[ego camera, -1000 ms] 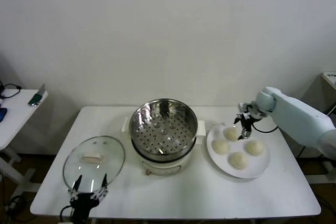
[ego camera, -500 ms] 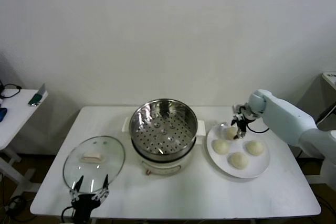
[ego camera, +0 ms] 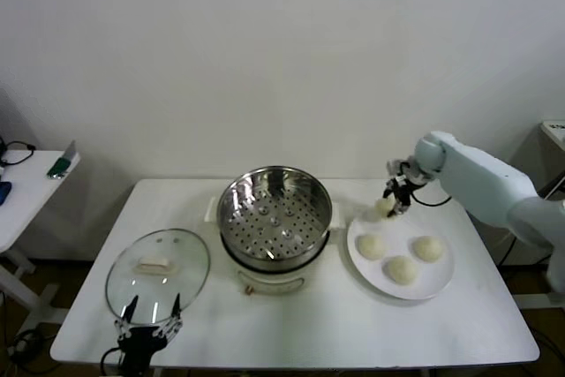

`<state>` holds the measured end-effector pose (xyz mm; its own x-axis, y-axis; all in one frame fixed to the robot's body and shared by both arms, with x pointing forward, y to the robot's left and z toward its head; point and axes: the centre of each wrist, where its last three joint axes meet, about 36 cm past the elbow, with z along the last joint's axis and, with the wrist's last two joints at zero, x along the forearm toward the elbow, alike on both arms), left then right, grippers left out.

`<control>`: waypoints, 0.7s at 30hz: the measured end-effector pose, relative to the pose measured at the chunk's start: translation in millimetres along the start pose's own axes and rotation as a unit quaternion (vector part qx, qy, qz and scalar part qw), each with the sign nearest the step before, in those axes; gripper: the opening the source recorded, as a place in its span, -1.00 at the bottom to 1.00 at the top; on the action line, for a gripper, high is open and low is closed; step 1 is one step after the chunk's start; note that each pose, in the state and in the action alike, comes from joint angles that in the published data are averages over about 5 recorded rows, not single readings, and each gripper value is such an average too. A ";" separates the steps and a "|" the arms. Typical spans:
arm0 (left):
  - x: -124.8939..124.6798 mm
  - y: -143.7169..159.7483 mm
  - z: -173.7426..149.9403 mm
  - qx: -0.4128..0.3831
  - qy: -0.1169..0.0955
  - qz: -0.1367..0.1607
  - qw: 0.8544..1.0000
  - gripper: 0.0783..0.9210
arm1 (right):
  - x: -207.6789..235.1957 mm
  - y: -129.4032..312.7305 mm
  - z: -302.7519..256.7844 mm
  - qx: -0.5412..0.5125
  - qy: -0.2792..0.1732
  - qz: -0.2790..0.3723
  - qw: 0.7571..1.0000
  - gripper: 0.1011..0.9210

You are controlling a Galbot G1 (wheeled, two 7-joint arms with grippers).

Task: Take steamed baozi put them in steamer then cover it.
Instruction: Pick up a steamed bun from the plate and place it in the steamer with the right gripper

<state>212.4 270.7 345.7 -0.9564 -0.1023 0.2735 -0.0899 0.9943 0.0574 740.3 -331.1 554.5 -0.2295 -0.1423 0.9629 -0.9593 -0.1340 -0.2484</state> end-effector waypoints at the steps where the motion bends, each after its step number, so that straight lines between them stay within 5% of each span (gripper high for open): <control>1: -0.1 -0.1 -0.3 -0.001 0.000 0.000 1.000 0.77 | 15.2 -7.8 -9.5 0.019 -0.003 0.005 1.000 0.22; 6: -0.1 -1.9 -1.8 -0.003 -0.003 0.003 1.000 0.77 | 97.5 -39.4 -78.0 0.144 -0.026 0.031 0.989 0.22; 11: 0.4 -3.7 -3.5 -0.005 -0.006 0.006 1.000 0.77 | 151.3 -40.1 -168.7 0.300 -0.051 0.040 0.952 0.22; 21: 0.1 -4.9 -5.5 -0.007 -0.010 0.007 1.000 0.77 | 129.7 -0.3 -282.7 0.547 -0.050 0.000 0.836 0.22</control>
<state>214.3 265.6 350.8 -0.9631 -0.0885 0.2541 -0.0736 0.9950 0.0676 664.4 -72.2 709.3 -0.1626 -0.2153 0.9629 -0.2222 -0.9428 -0.2484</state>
